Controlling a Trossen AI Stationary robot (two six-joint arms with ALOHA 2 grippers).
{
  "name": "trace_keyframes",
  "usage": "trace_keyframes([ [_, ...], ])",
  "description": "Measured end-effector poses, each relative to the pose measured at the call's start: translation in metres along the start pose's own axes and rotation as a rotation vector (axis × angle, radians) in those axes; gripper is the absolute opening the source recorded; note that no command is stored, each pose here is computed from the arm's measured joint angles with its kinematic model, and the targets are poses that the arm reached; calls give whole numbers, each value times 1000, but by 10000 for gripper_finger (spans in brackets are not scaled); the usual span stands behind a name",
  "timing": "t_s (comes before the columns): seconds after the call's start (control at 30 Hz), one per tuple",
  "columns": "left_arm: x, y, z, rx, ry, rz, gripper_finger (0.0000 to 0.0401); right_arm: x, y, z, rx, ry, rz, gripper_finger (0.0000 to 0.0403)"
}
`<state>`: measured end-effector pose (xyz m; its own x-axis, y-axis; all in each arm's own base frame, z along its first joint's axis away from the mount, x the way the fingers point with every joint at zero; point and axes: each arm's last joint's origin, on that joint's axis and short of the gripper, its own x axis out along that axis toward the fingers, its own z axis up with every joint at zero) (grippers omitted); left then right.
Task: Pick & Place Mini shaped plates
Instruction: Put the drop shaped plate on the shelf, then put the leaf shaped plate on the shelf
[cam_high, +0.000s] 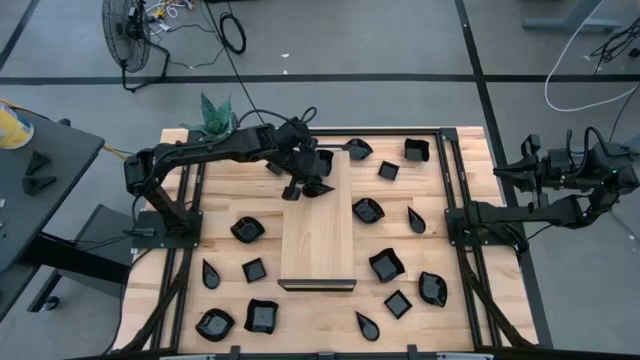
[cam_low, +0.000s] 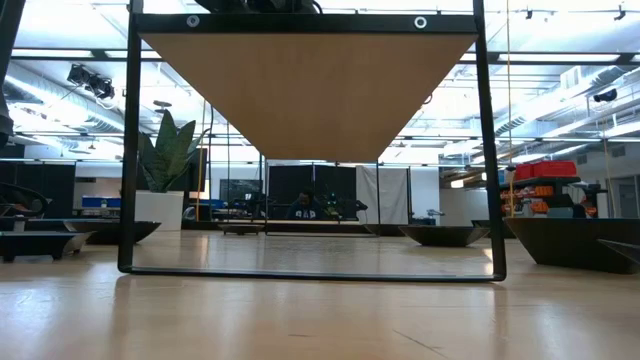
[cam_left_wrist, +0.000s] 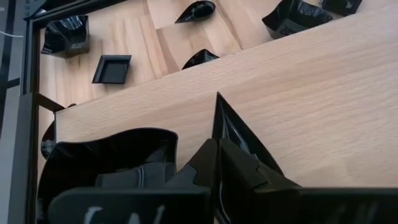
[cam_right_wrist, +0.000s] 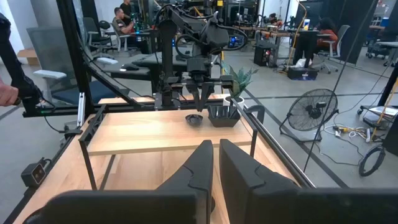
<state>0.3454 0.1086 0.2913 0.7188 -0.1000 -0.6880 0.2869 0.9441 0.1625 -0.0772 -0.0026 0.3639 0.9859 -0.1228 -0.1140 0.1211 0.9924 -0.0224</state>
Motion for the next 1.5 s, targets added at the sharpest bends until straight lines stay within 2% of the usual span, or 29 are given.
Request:
trace_keyframes([
  [0.23,-12,-4,4,-18,-12,6,26,0,0,0,0,0,0,34],
  [0.43,-49,-13,10,-36,21,123,28,0,0,0,0,0,0,34],
  [0.6,-74,-17,9,-100,39,180,65,0,0,0,0,0,0,34],
  [0.8,-78,-16,-6,-206,139,159,145,0,0,0,0,0,0,34],
  [1.0,-80,-19,-15,-238,222,120,206,0,0,0,0,0,0,34],
  [1.13,-81,-23,-19,-272,277,92,219,0,0,0,0,0,0,34],
  [1.33,-80,-27,-24,-312,284,66,214,0,0,0,0,0,0,34],
  [1.5,-79,-42,-50,-355,287,48,216,0,0,0,0,0,0,34],
])
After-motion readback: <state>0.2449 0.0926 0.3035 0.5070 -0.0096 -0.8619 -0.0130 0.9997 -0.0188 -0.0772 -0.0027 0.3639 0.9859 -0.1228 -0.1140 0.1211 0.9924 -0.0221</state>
